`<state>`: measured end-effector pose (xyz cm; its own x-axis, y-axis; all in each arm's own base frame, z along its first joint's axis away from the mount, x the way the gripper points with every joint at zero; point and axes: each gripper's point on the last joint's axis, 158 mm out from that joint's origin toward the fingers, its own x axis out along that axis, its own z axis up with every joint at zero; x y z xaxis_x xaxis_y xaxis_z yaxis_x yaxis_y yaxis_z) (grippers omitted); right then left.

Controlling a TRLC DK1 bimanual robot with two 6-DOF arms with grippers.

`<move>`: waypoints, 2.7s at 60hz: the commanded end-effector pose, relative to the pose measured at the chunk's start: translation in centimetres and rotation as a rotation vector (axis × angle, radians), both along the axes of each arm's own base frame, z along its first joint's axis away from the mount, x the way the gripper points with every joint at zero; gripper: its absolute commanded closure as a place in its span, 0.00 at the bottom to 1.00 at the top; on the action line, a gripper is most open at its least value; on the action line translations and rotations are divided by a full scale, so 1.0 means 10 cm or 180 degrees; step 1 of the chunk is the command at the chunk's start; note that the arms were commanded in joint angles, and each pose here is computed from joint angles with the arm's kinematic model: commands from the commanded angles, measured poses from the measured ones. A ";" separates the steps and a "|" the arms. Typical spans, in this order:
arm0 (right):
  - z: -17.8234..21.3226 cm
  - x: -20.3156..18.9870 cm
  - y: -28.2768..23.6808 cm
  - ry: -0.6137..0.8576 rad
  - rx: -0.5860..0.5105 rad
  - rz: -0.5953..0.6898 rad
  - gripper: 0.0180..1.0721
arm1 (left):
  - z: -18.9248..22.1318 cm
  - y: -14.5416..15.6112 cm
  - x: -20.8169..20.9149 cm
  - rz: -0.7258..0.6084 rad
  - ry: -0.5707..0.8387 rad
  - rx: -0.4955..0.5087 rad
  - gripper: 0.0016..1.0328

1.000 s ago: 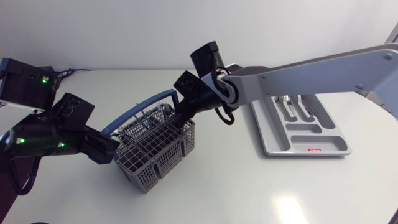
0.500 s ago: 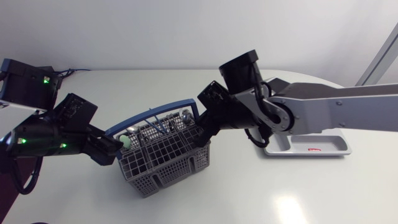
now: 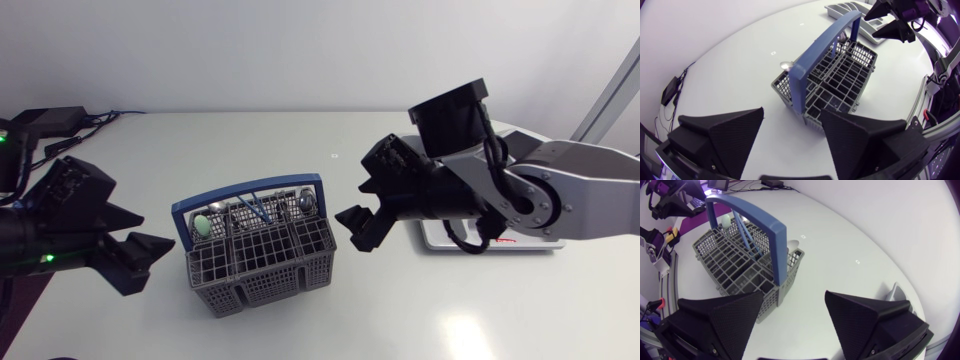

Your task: Unload the cutlery basket into the drawer organizer.

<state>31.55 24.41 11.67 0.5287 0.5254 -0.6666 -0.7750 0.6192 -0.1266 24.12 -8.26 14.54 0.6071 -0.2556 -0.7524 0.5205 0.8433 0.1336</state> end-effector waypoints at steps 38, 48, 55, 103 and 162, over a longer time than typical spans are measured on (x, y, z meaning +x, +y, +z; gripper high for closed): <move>-0.57 -0.20 0.21 0.0438 -0.0142 0.0112 0.83 | -0.90 0.15 0.58 0.0148 0.0545 0.0145 0.14; -0.48 -0.31 0.24 0.0401 -0.0106 0.0185 0.83 | -0.89 -0.05 0.69 0.0008 0.0519 0.0127 0.14; -0.44 -0.35 0.20 0.0381 -0.0091 0.0188 0.83 | -0.85 -0.15 0.81 -0.0033 0.0497 0.0107 0.14; -0.16 -0.10 -0.40 0.0276 0.0049 -0.0096 0.83 | -0.46 0.08 1.09 0.0039 0.0290 0.0059 0.14; -0.56 0.08 0.04 0.0837 0.0127 0.0157 0.83 | -0.91 -0.30 0.80 -0.0488 0.0417 0.0232 0.14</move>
<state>34.66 24.26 6.04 0.3550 0.5616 -0.7474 -0.7953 0.6016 0.0744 29.89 -11.64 4.71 0.4213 -0.2895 -0.8595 0.6732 0.7348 0.0825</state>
